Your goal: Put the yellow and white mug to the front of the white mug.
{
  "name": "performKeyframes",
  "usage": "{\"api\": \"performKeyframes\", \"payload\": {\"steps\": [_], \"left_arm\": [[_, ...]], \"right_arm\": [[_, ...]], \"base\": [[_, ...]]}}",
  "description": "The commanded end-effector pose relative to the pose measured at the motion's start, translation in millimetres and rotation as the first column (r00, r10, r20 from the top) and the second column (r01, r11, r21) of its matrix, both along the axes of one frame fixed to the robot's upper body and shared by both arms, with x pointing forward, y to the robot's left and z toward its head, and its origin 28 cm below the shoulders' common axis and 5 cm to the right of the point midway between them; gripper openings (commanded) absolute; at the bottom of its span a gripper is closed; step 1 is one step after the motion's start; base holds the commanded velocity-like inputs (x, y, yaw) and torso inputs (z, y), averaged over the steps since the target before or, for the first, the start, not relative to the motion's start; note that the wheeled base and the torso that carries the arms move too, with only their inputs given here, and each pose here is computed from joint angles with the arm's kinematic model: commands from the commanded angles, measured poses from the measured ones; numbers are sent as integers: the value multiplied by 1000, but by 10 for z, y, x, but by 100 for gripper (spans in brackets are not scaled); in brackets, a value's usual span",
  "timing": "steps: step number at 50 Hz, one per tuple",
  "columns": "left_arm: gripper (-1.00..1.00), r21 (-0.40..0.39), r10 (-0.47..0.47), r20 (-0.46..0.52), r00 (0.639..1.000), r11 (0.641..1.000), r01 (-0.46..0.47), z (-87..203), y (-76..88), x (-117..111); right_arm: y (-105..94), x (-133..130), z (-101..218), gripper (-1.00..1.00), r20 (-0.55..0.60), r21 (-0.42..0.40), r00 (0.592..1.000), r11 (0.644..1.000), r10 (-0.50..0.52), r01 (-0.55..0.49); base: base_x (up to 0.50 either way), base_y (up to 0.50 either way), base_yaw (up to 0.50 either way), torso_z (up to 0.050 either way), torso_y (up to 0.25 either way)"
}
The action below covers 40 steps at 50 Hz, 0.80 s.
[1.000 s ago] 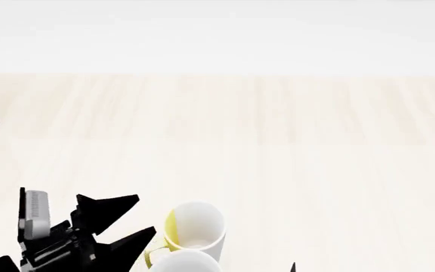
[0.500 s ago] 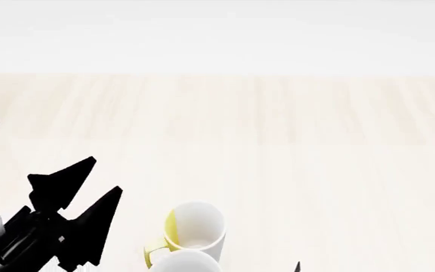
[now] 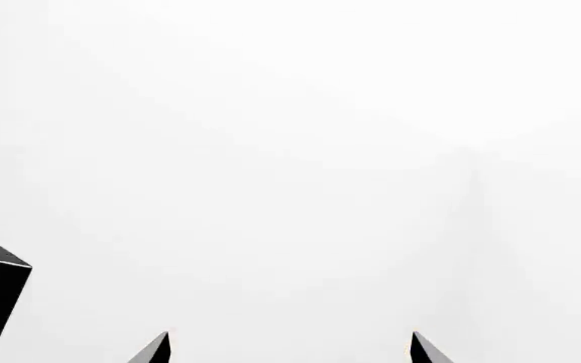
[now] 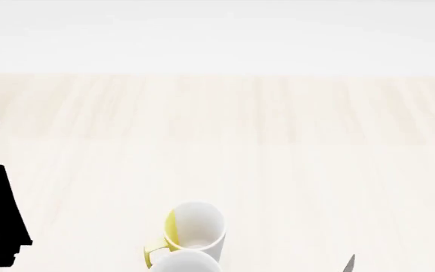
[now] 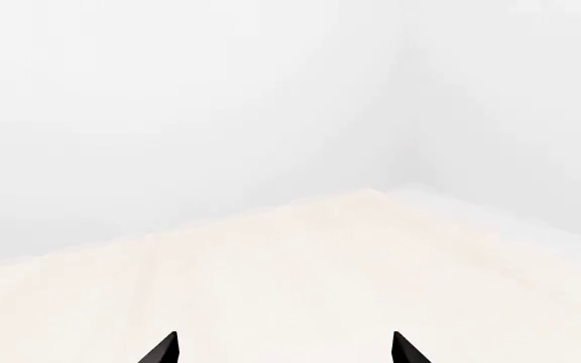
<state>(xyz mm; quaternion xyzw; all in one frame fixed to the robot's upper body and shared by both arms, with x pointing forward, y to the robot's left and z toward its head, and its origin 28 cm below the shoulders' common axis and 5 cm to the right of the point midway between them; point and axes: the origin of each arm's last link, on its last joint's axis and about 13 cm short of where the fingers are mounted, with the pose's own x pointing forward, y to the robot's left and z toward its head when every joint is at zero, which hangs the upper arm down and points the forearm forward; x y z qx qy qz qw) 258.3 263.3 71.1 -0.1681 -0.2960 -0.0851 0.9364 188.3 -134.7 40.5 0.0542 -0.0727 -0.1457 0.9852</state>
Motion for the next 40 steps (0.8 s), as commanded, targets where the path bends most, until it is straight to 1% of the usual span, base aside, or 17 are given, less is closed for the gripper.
{"api": "performKeyframes", "payload": {"steps": [1, 3, 4, 7, 8, 9, 11, 13, 15, 16, 22, 23, 27, 28, 30, 35, 40], "left_arm": [[100, -106, 202, 28, 979, 974, -198, 63, -16, -440], [100, -148, 206, 19, 978, 968, -201, 99, -20, -494], [100, -132, 240, 44, 970, 963, -233, 121, -19, -518], [100, -138, 248, 49, 968, 961, -239, 166, -38, -573], [100, -131, 279, 58, 958, 954, -270, 172, -44, -590], [100, -146, 262, 63, 963, 957, -251, 187, -49, -634], [100, -159, 282, 78, 956, 950, -267, 199, -52, -678], [100, -146, 301, 95, 949, 947, -286, 190, -82, -715], [100, -161, 290, 89, 953, 948, -274, 186, -98, -734], [100, -149, 299, 114, 947, 948, -282, 174, -125, -765], [100, -150, 316, 128, 940, 943, -296, 154, -142, -802], [100, -173, 330, 145, 933, 937, -305, 175, -132, -827], [100, -140, 348, 177, 921, 935, -326, 174, -161, -849], [100, -163, 323, 161, 933, 941, -298, 172, -167, -852], [100, -162, 344, 164, 925, 934, -319, 168, -165, -847], [100, -152, 337, 169, 926, 938, -313, 149, -192, -845], [100, -155, 333, 168, 928, 938, -308, 158, -196, -856]], "right_arm": [[-54, -99, 126, 100, 81, -31, 994, 996, -76, 79], [-57, -110, 150, 100, 89, -32, 993, 996, -81, 84], [-57, -114, 158, 100, 93, -34, 992, 996, -82, 86], [-61, -133, 175, 100, 101, -38, 991, 995, -89, 93], [-64, -140, 184, 100, 105, -38, 990, 995, -93, 98], [-64, -153, 201, 100, 112, -38, 989, 994, -93, 98], [-65, -170, 220, 100, 121, -38, 988, 994, -97, 102], [-72, -186, 244, 100, 132, -37, 986, 993, -106, 111], [-74, -191, 252, 100, 135, -40, 985, 992, -111, 117], [-80, -199, 259, 100, 139, -38, 983, 991, -118, 125], [-105, -260, 332, 100, 191, -38, 964, 980, -183, 194], [-107, -276, 344, 100, 203, -26, 961, 980, -187, 197], [-96, -257, 325, 100, 201, -25, 958, 977, -203, 212], [-91, -247, 316, 100, 196, -27, 959, 976, -206, 215], [-89, -240, 314, 100, 194, -26, 957, 974, -216, 226], [-106, -224, 312, 100, 192, -22, 947, 963, -259, 268], [-102, -219, 305, 100, 190, -23, 946, 963, -261, 270]], "base": [[0, 0, 0, 0, 0], [0, 0, 0, 0, 0], [0, 0, 0, 0, 0], [0, 0, 0, 0, 0], [0, 0, 0, 0, 0], [0, 0, 0, 0, 0], [0, 0, 0, 0, 0], [0, 0, 0, 0, 0], [0, 0, 0, 0, 0], [0, 0, 0, 0, 0], [0, 0, 0, 0, 0], [0, 0, 0, 0, 0], [0, 0, 0, 0, 0], [0, 0, 0, 0, 0], [0, 0, 0, 0, 0], [0, 0, 0, 0, 0], [0, 0, 0, 0, 0]]}}
